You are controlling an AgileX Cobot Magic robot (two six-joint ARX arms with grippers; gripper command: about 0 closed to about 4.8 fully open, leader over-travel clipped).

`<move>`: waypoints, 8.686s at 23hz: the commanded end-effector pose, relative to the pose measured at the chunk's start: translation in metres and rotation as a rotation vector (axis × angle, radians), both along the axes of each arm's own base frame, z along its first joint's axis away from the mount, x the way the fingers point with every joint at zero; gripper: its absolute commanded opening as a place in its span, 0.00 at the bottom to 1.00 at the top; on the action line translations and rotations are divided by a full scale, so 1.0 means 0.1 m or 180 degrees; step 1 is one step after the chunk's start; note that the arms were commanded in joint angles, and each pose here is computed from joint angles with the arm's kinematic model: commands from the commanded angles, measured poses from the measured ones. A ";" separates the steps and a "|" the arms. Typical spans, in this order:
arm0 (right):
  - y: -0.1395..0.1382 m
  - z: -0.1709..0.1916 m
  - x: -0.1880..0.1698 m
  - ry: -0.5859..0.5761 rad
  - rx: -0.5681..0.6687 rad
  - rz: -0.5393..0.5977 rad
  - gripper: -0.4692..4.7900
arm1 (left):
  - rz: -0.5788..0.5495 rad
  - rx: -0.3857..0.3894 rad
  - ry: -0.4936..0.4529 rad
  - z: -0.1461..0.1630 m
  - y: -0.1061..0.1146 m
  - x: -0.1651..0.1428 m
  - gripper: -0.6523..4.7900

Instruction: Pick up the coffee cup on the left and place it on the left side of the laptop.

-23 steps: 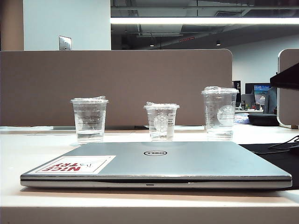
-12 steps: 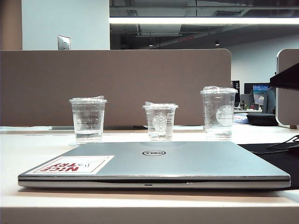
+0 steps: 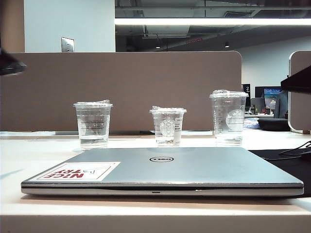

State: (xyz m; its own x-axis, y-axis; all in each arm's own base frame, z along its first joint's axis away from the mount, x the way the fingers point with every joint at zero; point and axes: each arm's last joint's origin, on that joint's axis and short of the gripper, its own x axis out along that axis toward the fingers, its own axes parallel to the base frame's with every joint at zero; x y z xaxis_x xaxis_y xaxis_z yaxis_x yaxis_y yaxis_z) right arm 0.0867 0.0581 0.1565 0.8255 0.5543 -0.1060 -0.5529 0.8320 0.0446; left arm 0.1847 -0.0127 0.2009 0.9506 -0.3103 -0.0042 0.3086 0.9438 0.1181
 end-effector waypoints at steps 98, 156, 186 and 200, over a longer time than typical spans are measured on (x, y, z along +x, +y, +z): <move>0.01 -0.02 0.01 0.0024 -0.0018 0.0000 0.08 | -0.1593 -0.0090 0.0184 -1.30 -0.44 2.44 1.00; 0.01 -0.02 0.01 0.0027 -0.0020 0.0000 0.08 | -0.1729 -0.0305 -0.0075 -1.16 -0.30 2.61 0.69; 0.01 -0.02 0.01 0.0025 -0.0019 0.0000 0.08 | -0.1354 -0.0163 -0.0016 -1.01 0.20 1.61 0.75; 0.00 0.00 0.00 -0.0037 0.0023 0.0000 0.08 | -0.1431 -0.0108 0.0360 -1.15 0.08 0.94 0.75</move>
